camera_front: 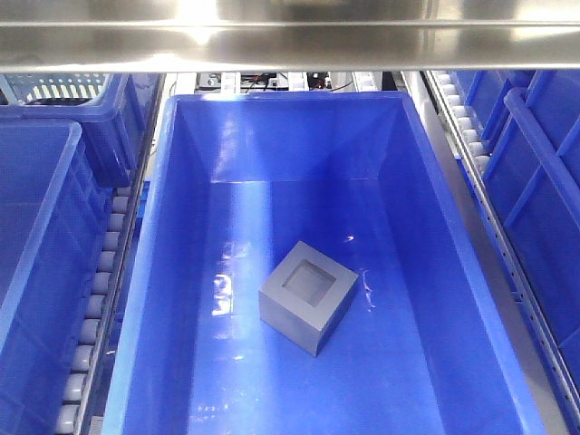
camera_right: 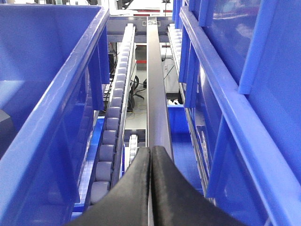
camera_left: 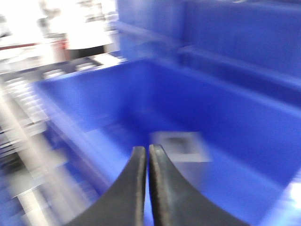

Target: Sort gray base to blue bin

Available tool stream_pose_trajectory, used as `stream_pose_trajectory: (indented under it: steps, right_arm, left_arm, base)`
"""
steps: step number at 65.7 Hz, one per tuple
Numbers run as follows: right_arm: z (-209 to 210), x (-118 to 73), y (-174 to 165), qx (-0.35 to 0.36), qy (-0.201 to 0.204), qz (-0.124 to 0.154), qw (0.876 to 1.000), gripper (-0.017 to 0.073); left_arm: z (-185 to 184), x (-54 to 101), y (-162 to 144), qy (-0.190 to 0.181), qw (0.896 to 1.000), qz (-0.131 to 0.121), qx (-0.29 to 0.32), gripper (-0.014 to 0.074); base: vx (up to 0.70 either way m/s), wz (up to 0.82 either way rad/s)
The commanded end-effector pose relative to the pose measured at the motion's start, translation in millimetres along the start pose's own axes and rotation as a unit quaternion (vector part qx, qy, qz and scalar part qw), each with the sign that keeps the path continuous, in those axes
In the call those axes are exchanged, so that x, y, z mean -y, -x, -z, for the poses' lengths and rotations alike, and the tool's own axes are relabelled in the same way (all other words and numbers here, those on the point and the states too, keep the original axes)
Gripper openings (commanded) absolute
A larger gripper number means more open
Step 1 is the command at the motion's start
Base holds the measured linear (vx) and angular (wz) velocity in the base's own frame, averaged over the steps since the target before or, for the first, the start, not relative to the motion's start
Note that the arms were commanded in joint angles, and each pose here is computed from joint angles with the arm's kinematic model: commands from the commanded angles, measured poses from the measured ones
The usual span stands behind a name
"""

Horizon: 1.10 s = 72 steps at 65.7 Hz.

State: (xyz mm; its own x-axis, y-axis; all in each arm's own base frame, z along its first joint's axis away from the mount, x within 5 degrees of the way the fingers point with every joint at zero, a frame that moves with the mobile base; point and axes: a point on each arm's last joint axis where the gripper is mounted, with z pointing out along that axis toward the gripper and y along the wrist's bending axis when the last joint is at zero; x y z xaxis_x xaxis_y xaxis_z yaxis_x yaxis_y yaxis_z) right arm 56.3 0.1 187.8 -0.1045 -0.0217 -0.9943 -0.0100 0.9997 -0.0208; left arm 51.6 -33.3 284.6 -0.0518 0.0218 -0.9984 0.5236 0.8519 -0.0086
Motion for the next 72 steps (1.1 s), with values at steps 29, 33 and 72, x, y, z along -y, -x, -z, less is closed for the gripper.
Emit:
stream_pose_trajectory:
  steps: [29, 33, 72]
  right_arm:
    - [0, 0.0, 2, 0.036, -0.001, 0.006, 0.999, -0.0009]
    - [0, 0.0, 2, 0.036, -0.001, 0.006, 0.999, -0.0009]
    - [0, 0.0, 2, 0.036, -0.001, 0.006, 0.999, -0.0009]
  left_arm:
    - [-5, -36.9, -62, 0.251, 0.967, 0.027, 0.025, -0.0006]
    - [-1, -36.5, -70, 0.263, 0.964, 0.029, 0.038, -0.0006]
    - [9, -32.5, -89, 0.278, 0.958, 0.02, 0.063, -0.0006]
  base:
    - [0.0, 0.0]
    - [0.0, 0.0]
    - [0.0, 0.0]
